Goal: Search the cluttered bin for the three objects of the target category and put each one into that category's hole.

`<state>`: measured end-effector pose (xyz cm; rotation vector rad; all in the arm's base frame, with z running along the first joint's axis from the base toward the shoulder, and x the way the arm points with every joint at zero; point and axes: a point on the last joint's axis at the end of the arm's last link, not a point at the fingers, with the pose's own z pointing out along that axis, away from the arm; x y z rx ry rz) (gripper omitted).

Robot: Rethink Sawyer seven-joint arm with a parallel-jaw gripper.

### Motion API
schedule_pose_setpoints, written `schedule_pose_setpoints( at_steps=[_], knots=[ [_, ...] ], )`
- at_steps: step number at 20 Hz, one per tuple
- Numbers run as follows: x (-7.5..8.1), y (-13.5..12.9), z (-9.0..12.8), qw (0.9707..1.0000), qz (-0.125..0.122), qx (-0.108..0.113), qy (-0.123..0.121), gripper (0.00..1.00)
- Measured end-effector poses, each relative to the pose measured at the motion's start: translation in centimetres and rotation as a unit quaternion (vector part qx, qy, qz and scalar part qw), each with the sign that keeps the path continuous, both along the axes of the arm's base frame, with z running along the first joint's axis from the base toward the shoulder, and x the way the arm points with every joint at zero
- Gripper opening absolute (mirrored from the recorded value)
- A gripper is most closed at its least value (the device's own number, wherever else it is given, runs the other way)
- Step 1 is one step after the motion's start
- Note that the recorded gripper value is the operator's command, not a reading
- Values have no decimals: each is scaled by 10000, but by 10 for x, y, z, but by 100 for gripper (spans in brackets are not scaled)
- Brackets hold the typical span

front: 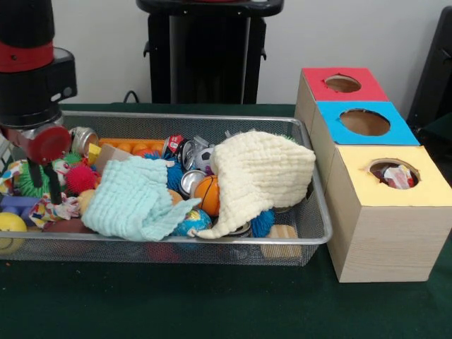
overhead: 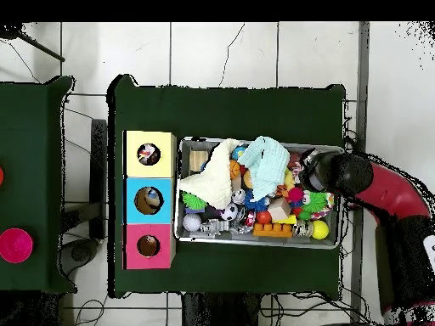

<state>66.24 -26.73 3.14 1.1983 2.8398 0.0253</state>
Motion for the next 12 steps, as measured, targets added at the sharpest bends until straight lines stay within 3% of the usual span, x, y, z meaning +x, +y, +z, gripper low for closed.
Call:
schedule_pose_setpoints(
  at_steps=[12],
  knots=[
    [-28, -61, -14, 9995, 278, -62, 125, 100]
  ],
)
